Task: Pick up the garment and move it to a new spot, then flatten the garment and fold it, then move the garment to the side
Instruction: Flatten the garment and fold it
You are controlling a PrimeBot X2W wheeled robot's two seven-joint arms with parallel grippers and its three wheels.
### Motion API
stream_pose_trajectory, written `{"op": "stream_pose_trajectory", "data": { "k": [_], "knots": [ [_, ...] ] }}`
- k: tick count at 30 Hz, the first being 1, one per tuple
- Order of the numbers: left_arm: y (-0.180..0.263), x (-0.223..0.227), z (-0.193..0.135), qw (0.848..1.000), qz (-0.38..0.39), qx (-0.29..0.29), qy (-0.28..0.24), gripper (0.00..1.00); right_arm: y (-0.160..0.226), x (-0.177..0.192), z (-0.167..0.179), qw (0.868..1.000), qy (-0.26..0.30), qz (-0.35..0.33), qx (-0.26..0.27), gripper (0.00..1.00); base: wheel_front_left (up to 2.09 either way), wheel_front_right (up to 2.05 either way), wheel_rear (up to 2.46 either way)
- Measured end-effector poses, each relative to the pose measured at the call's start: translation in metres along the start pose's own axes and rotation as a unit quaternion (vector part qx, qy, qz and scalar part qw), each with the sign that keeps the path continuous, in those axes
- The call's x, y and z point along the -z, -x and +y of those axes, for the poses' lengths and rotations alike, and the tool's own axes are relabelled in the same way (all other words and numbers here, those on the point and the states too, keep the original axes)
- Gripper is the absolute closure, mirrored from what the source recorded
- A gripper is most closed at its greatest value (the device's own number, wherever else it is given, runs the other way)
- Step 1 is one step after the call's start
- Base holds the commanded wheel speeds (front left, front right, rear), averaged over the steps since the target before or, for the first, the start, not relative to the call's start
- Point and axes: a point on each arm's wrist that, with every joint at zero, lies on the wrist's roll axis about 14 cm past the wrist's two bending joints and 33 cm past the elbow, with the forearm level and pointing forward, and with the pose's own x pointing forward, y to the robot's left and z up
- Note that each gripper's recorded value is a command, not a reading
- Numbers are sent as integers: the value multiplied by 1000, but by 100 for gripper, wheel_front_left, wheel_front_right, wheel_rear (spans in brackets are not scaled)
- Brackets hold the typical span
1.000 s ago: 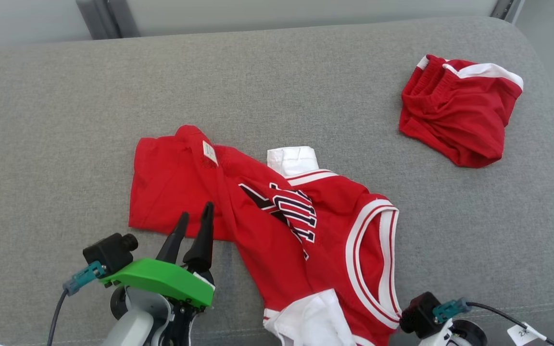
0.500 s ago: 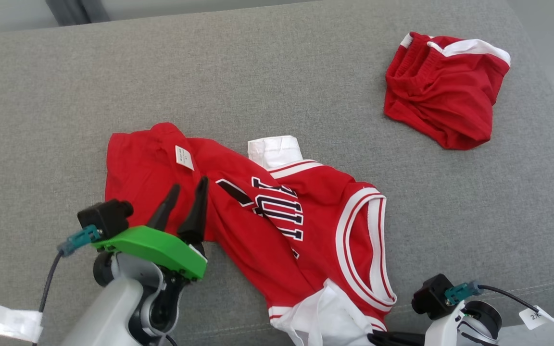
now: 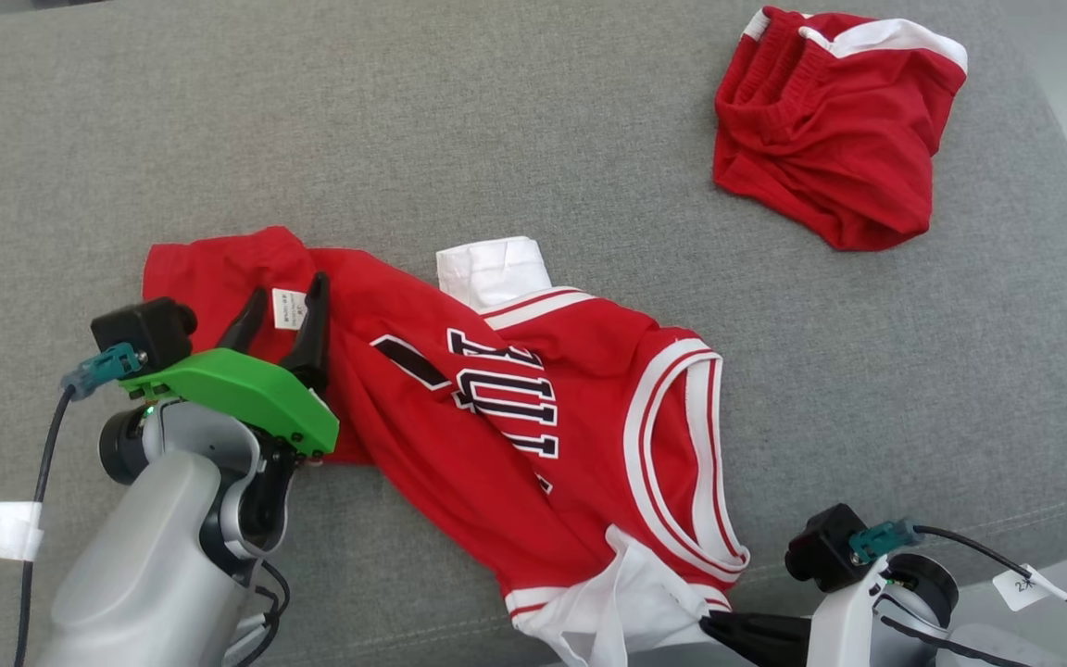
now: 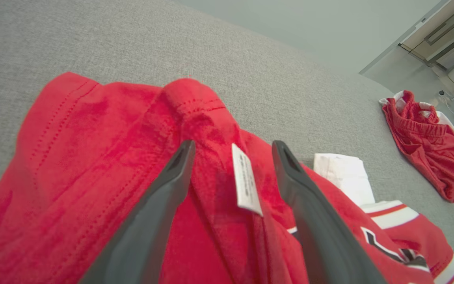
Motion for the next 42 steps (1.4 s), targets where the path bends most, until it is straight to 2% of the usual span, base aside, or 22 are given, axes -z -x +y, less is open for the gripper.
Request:
{"op": "stream_pose_trajectory", "data": {
  "k": [9, 18, 21, 22, 23, 29, 32, 35, 38, 42],
  "knots": [
    [-23, -1, 7, 1000, 9, -9, -24, 0, 0, 9, -12, 1000, -25, 8, 15, 100, 0, 0, 0],
    [-29, -3, 9, 999, 9, -19, -27, 0, -2, 10, -14, 1000, -24, 7, 15, 100, 0, 0, 0],
    [-30, 1, 2, 999, 13, -13, -28, 75, -3, 7, -14, 1000, -19, 4, 15, 100, 0, 0, 0],
    [-29, 3, 1, 999, 15, -12, -28, 93, -4, 7, -14, 1000, -19, 3, 15, 100, 0, 0, 0],
    [-29, 4, 0, 999, 18, -11, -28, 100, -4, 7, -14, 1000, -18, 4, 14, 100, 0, 0, 0],
    [-26, 0, 2, 999, 12, -16, -29, 100, -5, 4, -14, 1000, -17, -6, 14, 100, 0, 0, 0],
    [-26, -34, 5, 998, -56, -27, 15, 100, -5, -14, -15, 998, -31, -45, 16, 100, 0, 0, 0],
    [-18, -84, 12, 986, -146, -37, 70, 100, 3, -50, -22, 992, -36, -116, 26, 100, 0, 0, 0],
    [-2, -125, 19, 971, -211, -36, 106, 100, 22, -102, -29, 976, -27, -212, 33, 100, 0, 0, 0],
    [28, -162, 26, 951, -271, -29, 144, 100, 58, -172, -18, 942, 8, -335, 19, 100, 0, 0, 0]
  ]
}}
